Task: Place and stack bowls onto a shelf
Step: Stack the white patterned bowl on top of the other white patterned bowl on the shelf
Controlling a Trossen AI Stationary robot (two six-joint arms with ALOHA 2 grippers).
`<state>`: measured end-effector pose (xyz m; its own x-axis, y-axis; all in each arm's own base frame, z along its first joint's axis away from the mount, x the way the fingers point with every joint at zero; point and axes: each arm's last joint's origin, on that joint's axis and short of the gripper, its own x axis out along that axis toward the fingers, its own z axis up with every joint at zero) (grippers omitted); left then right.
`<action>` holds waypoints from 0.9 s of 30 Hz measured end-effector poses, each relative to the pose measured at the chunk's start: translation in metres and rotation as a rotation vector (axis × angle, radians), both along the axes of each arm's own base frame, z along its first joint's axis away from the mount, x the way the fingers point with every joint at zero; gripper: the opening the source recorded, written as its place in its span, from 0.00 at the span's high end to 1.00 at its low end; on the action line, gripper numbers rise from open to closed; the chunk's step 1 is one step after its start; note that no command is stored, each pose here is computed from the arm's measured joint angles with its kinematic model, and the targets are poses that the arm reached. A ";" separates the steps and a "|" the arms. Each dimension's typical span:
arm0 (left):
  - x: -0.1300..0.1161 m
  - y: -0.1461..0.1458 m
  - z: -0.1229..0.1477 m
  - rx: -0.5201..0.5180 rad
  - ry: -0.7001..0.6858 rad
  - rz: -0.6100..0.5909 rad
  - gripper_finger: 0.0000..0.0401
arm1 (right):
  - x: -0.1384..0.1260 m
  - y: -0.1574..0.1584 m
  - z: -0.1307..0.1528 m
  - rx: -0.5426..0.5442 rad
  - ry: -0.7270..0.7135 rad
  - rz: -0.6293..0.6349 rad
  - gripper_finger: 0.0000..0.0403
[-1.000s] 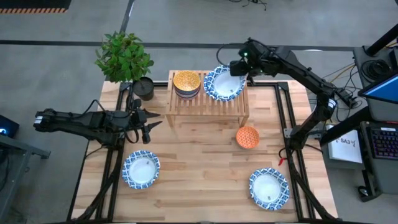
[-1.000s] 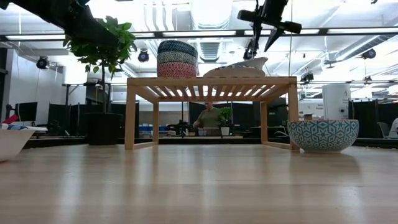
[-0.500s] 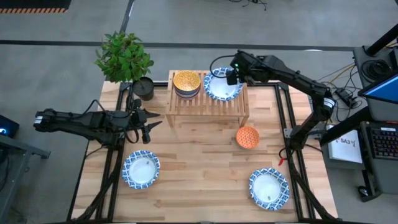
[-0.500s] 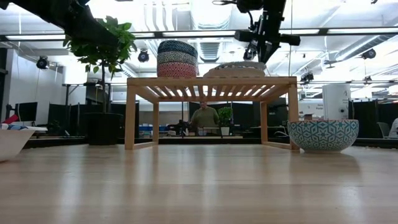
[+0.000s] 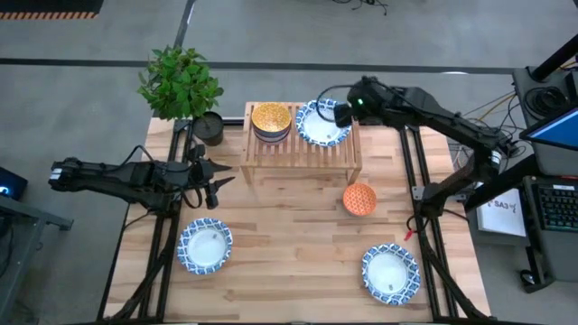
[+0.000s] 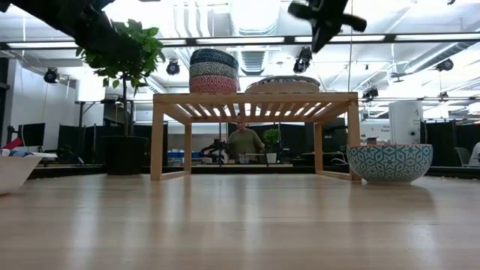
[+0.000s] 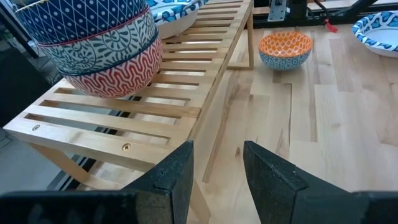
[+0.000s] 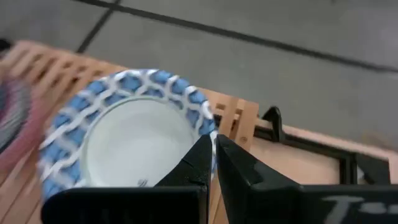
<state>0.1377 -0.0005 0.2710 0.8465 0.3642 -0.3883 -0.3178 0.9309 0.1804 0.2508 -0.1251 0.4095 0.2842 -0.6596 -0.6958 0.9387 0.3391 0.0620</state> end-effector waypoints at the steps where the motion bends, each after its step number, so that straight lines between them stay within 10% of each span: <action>1: 0.000 0.000 0.000 0.000 0.000 0.000 0.69 | -0.001 0.007 0.002 -0.007 0.002 0.031 0.97; 16: 0.000 0.000 0.001 -0.054 -0.026 0.024 0.69 | 0.025 0.170 -0.071 -0.068 -0.096 0.601 0.97; 27: -0.001 -0.009 -0.017 -0.499 0.105 -0.077 0.69 | 0.040 0.224 -0.141 -0.133 -0.061 0.802 0.97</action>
